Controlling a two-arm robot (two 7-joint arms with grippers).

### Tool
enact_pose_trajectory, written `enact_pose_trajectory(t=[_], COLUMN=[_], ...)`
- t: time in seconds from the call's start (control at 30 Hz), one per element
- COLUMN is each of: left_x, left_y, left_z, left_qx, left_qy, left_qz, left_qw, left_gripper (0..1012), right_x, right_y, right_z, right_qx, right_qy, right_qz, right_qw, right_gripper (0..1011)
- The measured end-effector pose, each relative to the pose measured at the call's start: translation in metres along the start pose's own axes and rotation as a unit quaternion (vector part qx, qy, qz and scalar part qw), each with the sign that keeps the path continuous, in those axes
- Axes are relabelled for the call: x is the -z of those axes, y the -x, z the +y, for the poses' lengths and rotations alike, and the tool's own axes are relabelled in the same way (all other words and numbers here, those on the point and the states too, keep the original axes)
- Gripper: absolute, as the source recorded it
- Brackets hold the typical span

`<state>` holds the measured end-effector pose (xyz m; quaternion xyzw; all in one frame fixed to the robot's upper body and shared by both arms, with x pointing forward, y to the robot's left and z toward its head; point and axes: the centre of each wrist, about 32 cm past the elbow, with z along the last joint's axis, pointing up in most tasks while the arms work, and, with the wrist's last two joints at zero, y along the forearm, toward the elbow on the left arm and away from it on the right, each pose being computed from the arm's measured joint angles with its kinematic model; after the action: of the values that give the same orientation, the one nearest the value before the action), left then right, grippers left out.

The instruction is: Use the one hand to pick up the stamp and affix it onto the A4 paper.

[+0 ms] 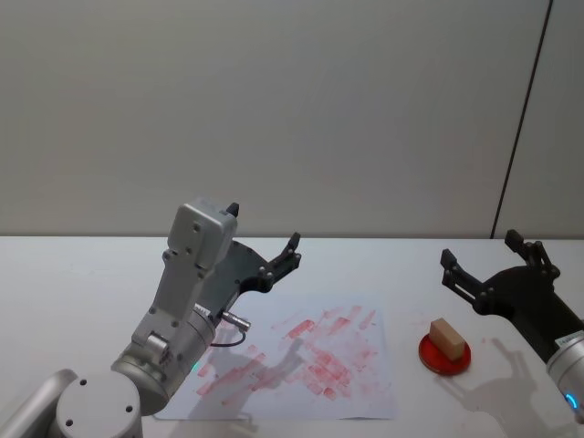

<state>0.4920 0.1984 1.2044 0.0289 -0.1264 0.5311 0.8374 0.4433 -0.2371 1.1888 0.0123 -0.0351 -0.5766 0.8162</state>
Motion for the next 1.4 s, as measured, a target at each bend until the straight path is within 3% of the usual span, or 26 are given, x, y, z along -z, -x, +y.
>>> enact_pose_trajectory(t=[0.87, 1.4], left_x=[0.0, 0.0], left_y=[0.0, 0.0], left_z=[0.0, 0.0], left_qx=[0.0, 0.0], left_qy=[0.0, 0.0], left_qz=[0.0, 0.0], left_qw=[1.0, 1.0], left_gripper=[1003, 1002], right_x=[0.001, 0.021], right_y=[-0.001, -0.017], right_z=[0.0, 0.003], right_qx=[-0.003, -0.038], right_qy=[0.004, 0.06], right_qz=[-0.001, -0.014], right_qw=[1.0, 0.9974], right_gripper=[1001, 1001])
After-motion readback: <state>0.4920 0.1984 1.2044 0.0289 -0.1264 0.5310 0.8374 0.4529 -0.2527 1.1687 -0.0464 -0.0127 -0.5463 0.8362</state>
